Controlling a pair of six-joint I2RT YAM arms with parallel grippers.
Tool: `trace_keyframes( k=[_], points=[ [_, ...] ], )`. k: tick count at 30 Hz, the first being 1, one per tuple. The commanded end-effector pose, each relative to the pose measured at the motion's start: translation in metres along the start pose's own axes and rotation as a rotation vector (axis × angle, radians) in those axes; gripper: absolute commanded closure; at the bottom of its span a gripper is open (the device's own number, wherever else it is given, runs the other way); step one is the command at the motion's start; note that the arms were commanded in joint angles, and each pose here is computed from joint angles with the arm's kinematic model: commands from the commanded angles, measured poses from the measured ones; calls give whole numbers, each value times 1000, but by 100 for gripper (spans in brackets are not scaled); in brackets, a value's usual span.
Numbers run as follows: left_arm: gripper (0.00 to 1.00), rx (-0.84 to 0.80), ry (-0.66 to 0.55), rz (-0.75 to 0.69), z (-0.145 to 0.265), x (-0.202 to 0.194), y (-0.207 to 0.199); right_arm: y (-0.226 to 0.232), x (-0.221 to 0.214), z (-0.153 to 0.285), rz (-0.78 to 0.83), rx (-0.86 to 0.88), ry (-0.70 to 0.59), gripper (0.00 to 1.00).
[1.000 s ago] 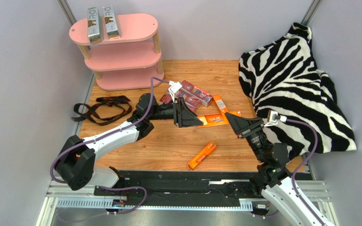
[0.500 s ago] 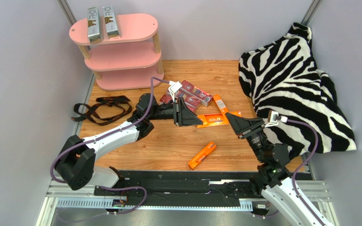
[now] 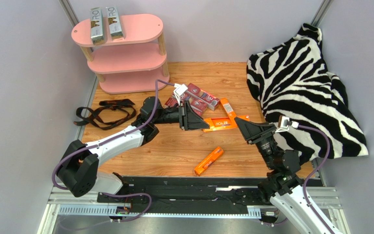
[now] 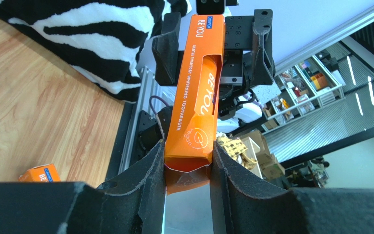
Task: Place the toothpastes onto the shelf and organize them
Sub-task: Pick up the toothpaste from the center of the board.
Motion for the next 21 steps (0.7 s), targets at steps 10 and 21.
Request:
trace_keyframes(
  k=[10, 21],
  points=[
    [69, 140, -182, -47, 56, 29, 30, 11, 12, 9, 24, -6, -70, 0],
    [69, 363, -346, -1, 137, 40, 68, 1, 10, 9, 32, -55, -58, 0]
  ],
)
Point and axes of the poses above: each gripper's point midway between its finger pads, its own z axis back along the fingers, its own y axis along the line the jaws close on, x = y × z, the point moved 5 cm from there along z, back along the fingers, and after that the axes turned 9 degrees about -z, right-handed, at the moved point
